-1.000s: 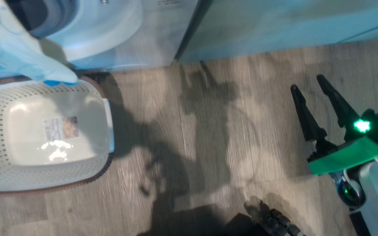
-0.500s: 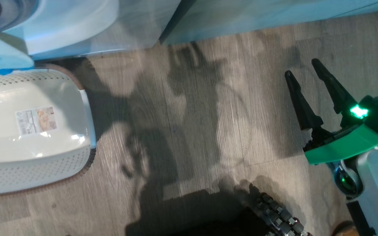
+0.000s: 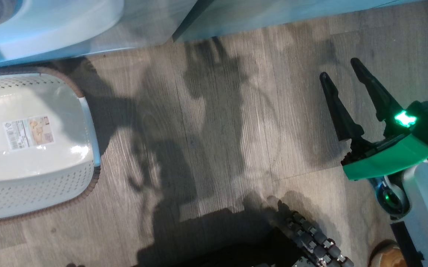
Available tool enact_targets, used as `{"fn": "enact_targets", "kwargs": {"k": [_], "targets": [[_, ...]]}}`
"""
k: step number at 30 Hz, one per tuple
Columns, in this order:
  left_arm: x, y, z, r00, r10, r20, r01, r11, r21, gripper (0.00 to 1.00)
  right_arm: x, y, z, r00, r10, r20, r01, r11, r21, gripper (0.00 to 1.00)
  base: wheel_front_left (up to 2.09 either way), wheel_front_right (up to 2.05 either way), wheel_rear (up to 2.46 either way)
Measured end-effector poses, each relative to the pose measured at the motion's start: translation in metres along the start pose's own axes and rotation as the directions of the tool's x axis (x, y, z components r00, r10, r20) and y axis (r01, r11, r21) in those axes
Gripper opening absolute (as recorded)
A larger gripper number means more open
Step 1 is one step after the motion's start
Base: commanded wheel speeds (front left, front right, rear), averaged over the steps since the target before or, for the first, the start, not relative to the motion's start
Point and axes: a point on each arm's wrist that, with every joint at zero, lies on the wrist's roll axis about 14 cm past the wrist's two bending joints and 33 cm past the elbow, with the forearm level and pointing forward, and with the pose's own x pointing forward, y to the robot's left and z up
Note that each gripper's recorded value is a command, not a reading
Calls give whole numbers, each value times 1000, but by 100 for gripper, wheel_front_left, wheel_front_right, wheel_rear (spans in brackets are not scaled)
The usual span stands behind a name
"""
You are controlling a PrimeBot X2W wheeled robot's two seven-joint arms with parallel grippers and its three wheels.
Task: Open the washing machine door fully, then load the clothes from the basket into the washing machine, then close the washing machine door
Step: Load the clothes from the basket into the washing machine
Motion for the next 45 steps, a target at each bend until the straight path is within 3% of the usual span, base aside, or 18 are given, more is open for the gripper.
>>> {"fn": "enact_targets", "kwargs": {"k": [4, 8, 9, 10, 12, 13, 14, 24, 32, 45], "targets": [[-2, -5, 4, 1000, -5, 27, 6, 999, -34, 0, 3, 1, 1, 1000, 6, 5, -6, 1000, 0, 100, 0, 0, 0], [-13, -5, -15, 999, -9, -31, 8, 999, -38, 0, 4, 3, 2, 1000, 10, 11, -10, 1000, 3, 100, 0, 0, 0], [-18, -5, -24, 998, -13, -62, 11, 1000, -29, 7, 4, 4, 3, 1000, 12, 13, -12, 1000, 4, 100, 0, 0, 0], [-23, -5, -33, 995, -16, -96, 14, 1000, -16, 25, 4, 4, 4, 1000, 13, 16, -13, 1000, 4, 100, 0, 0, 0], [-33, -3, -52, 986, -10, -164, 9, 1000, -9, 45, 4, 5, 7, 1000, 15, 22, -15, 1000, 5, 100, 0, 0, 0], [-38, -4, -58, 981, -16, -191, 17, 1000, 1, 80, 4, 5, 8, 1000, 16, 25, -16, 1000, 6, 100, 0, 0, 0], [-41, -6, -62, 977, -23, -212, 27, 1000, 15, 100, 4, 6, 9, 999, 17, 28, -17, 1000, 6, 100, 0, 0, 0], [-82, -17, -76, 922, -52, -383, 99, 990, 104, 100, -11, 12, 30, 997, 21, 79, -22, 1000, 19, 100, 0, 0, 0], [-112, -27, -60, 903, -63, -425, 123, 985, 117, 100, -33, 12, 42, 994, 3, 107, -7, 999, 38, 100, 0, 0, 0], [-197, -27, -23, 891, -52, -451, 125, 983, 133, 100, -72, 24, 64, 985, 8, 174, -19, 998, 62, 100, 0, 0, 0]]}}
